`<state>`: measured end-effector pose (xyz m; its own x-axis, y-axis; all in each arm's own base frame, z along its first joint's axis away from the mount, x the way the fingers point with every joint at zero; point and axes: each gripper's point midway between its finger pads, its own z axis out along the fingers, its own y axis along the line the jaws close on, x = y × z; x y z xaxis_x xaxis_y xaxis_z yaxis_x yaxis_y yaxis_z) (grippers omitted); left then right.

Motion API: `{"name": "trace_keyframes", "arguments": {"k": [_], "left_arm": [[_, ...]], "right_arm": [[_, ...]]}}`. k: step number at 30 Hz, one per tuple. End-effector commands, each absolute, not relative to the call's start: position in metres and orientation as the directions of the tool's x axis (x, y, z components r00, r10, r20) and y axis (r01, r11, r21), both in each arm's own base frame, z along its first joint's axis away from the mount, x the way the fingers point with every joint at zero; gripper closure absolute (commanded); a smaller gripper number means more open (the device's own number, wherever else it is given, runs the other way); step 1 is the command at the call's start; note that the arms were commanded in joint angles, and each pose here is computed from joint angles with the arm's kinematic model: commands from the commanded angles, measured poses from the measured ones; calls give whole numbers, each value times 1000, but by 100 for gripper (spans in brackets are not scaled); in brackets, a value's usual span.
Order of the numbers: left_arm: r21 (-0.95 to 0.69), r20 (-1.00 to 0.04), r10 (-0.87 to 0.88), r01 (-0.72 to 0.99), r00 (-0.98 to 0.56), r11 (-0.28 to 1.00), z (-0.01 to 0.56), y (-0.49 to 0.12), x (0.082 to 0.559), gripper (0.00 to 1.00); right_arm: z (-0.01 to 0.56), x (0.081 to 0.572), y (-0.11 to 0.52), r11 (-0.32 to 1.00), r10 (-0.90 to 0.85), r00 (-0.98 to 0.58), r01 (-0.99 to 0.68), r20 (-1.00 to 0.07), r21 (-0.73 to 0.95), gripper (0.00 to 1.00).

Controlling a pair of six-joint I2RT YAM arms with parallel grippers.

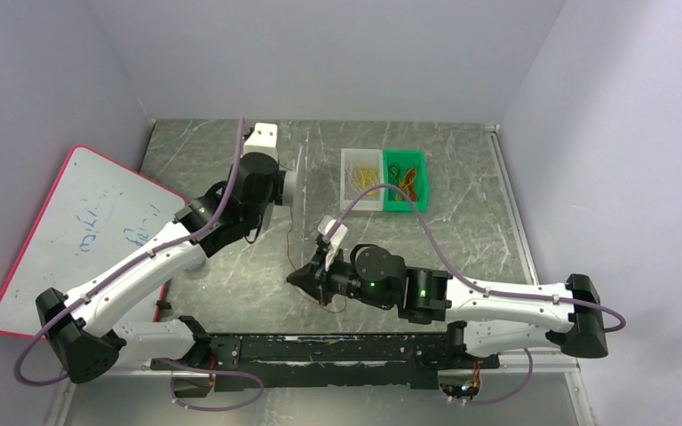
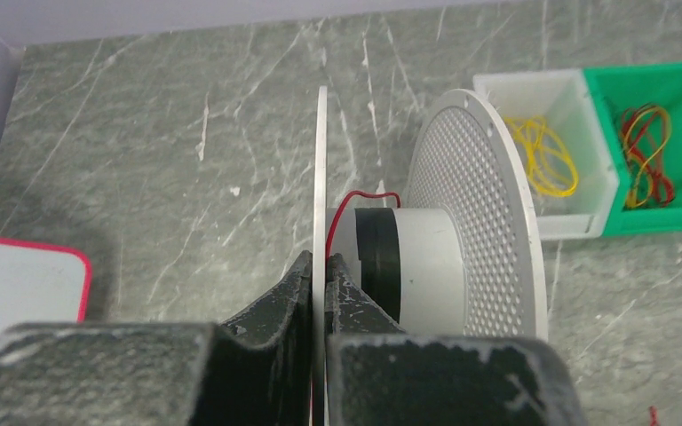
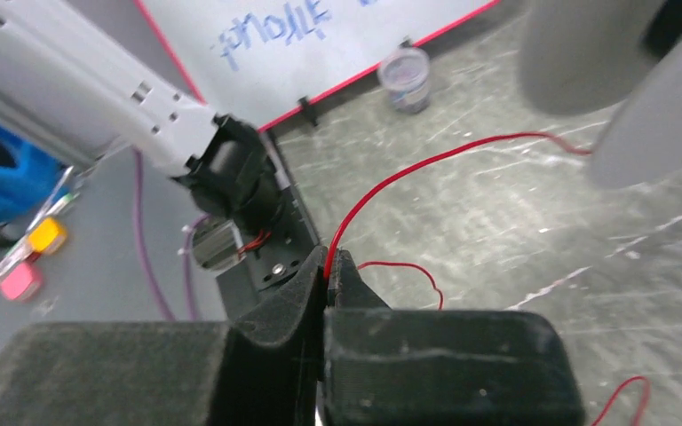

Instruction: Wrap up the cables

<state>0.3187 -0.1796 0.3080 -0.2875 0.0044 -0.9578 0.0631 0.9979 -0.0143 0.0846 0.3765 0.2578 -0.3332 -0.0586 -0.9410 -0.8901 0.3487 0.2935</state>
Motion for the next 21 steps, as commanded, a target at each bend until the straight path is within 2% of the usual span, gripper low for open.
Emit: {"name": "trace_keyframes", "arguments": {"k": [1,8,12,21], "left_arm": [[-44,-963,-33,37,-267,998,307,-172,313,93],[21,-943,63,129,-327,991,279,-176,294,93],[61,-923,147,241,-356,969,268,-183,282,93],[117,-876,314,469,-367,875,256,-193,249,93]], "right_arm": [[275,118,368,506,-76,-235,-846,-969,166,100],[312,155,359,654,-72,-114,-756,-991,40,100],[318,177,350,717,-183,-34,-689,-983,-109,100],[318,233,319,728,-434,30,-578,-901,-370,100]]}}
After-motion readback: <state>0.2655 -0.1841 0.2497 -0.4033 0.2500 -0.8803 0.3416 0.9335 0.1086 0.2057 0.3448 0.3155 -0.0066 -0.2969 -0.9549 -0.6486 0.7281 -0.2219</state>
